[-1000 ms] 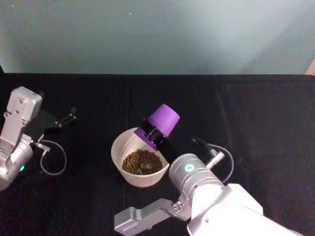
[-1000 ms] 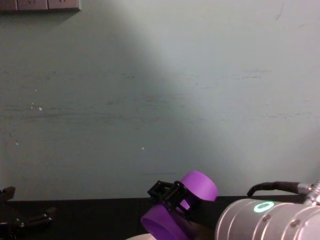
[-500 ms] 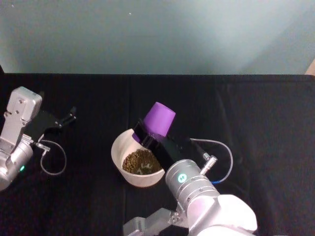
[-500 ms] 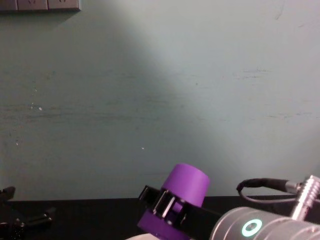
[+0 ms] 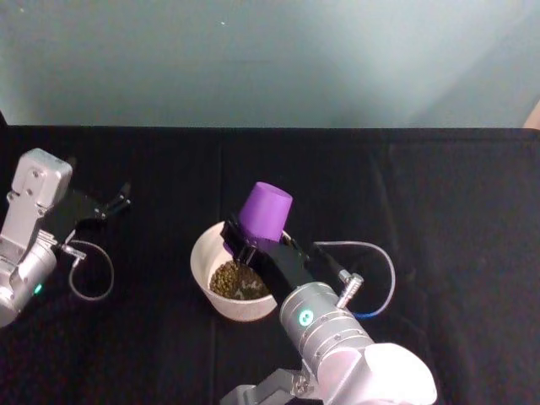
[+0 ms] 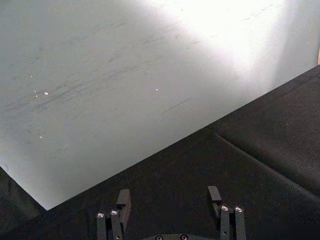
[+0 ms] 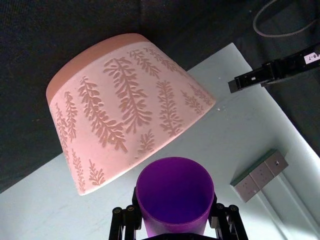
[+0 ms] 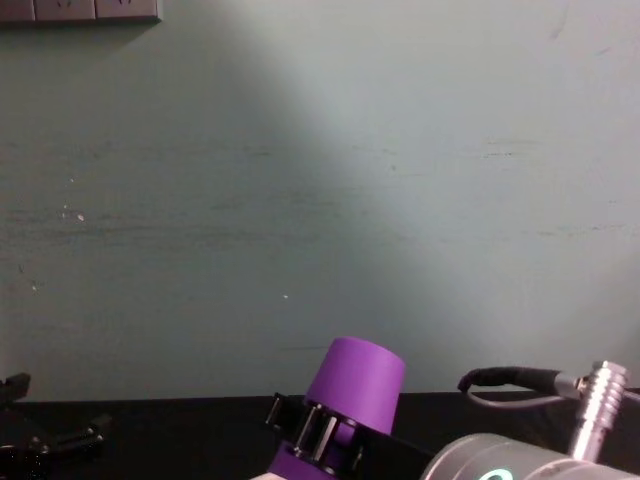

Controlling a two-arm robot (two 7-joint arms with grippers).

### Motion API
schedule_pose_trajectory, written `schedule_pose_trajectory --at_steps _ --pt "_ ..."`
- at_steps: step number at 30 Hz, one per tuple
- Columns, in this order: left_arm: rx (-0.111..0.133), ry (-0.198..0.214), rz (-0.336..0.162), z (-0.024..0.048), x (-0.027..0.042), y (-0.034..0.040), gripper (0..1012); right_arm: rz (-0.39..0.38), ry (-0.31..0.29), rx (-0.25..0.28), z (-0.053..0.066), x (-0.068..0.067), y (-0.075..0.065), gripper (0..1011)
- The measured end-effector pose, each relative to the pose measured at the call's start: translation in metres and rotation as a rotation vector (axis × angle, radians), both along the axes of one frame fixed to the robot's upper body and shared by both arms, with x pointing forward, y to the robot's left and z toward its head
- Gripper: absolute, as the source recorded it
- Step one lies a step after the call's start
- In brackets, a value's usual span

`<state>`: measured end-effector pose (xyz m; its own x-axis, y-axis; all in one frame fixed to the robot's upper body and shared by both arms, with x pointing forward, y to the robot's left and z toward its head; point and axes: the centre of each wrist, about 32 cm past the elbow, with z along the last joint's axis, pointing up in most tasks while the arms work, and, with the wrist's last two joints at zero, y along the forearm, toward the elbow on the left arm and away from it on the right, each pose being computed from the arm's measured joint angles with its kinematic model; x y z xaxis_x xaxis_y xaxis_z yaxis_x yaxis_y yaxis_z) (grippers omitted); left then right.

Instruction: Pick up the cup and pour the mung beans from the cup into the bowl.

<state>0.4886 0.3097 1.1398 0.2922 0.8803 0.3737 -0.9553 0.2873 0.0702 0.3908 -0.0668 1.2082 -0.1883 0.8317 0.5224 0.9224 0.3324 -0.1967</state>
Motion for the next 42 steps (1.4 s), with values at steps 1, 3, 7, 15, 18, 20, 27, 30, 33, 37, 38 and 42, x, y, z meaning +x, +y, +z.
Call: schedule_pose_trajectory --at_steps 1,3,7,15,18,20,27,30,33,37,38,42 --pt "0.0 0.0 0.0 0.0 0.0 0.0 1000 0.001 -0.002 -0.004 0.0 0.0 0.0 729" --pt "0.0 0.0 0.0 0.0 0.0 0.0 1000 0.001 -0.001 -0.006 -0.001 0.0 0.0 729" --pt "0.0 0.0 0.0 0.0 0.0 0.0 1000 -0.001 0.005 0.01 -0.001 0.0 -0.001 729" --pt "0.0 0.0 0.0 0.0 0.0 0.0 1000 -0.035 0.101 0.244 0.007 0.003 -0.01 729" --pt "0.0 0.0 0.0 0.0 0.0 0.0 1000 -0.056 0.17 0.404 0.012 0.006 -0.019 729" --pt "0.0 0.0 0.0 0.0 0.0 0.0 1000 -0.071 0.22 0.519 0.015 0.009 -0.026 729" --pt "0.0 0.0 0.0 0.0 0.0 0.0 1000 -0.116 0.304 0.774 0.016 0.018 -0.044 729" --pt "0.0 0.0 0.0 0.0 0.0 0.0 1000 -0.134 0.331 0.863 0.014 0.021 -0.05 729" --pt "0.0 0.0 0.0 0.0 0.0 0.0 1000 -0.15 0.359 0.956 0.013 0.026 -0.057 729" --pt "0.0 0.0 0.0 0.0 0.0 0.0 1000 -0.155 0.409 1.075 0.012 0.032 -0.069 729" --pt "0.0 0.0 0.0 0.0 0.0 0.0 1000 -0.155 0.417 1.091 0.011 0.033 -0.071 729" --pt "0.0 0.0 0.0 0.0 0.0 0.0 1000 -0.16 0.471 1.189 0.008 0.038 -0.083 729"
